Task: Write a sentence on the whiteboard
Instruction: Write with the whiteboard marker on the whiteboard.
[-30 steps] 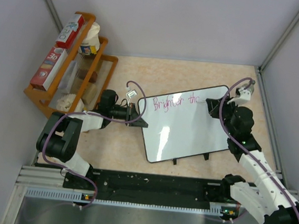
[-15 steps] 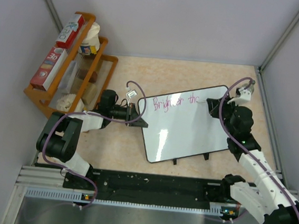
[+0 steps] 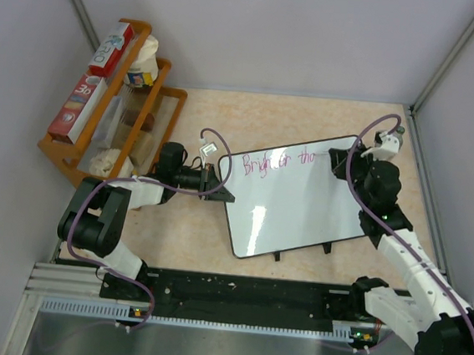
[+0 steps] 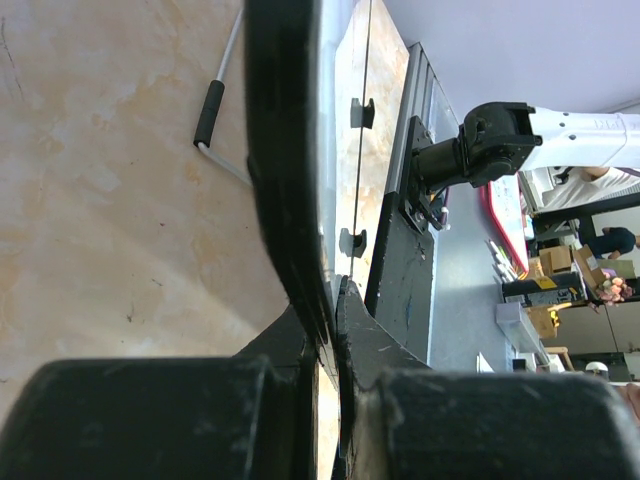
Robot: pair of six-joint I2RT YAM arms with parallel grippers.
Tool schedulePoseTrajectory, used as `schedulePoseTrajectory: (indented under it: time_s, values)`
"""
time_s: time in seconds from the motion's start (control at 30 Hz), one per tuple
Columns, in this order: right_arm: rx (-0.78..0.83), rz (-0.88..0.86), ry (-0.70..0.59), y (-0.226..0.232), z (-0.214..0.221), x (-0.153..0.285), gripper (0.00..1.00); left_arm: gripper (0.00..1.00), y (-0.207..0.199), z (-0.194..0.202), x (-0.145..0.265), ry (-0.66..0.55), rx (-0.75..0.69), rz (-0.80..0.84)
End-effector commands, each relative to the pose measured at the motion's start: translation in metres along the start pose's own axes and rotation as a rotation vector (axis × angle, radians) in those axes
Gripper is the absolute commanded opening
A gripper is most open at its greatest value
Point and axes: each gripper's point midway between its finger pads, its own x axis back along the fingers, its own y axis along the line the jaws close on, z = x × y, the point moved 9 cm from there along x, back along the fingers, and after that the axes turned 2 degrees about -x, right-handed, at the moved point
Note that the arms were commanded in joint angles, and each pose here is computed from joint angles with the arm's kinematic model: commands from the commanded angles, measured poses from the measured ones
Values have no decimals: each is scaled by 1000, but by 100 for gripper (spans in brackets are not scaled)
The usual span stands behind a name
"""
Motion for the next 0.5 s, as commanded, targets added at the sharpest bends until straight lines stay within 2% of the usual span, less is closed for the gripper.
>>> schedulePoseTrajectory:
  time_s: [0.0, 0.47]
  values:
    - [1, 7, -49, 4, -17, -5, 0, 0, 16, 13, -6, 13, -177, -62]
    - [11, 10, 26, -8, 7, 7, 0, 0, 16, 13, -7, 13, -177, -64]
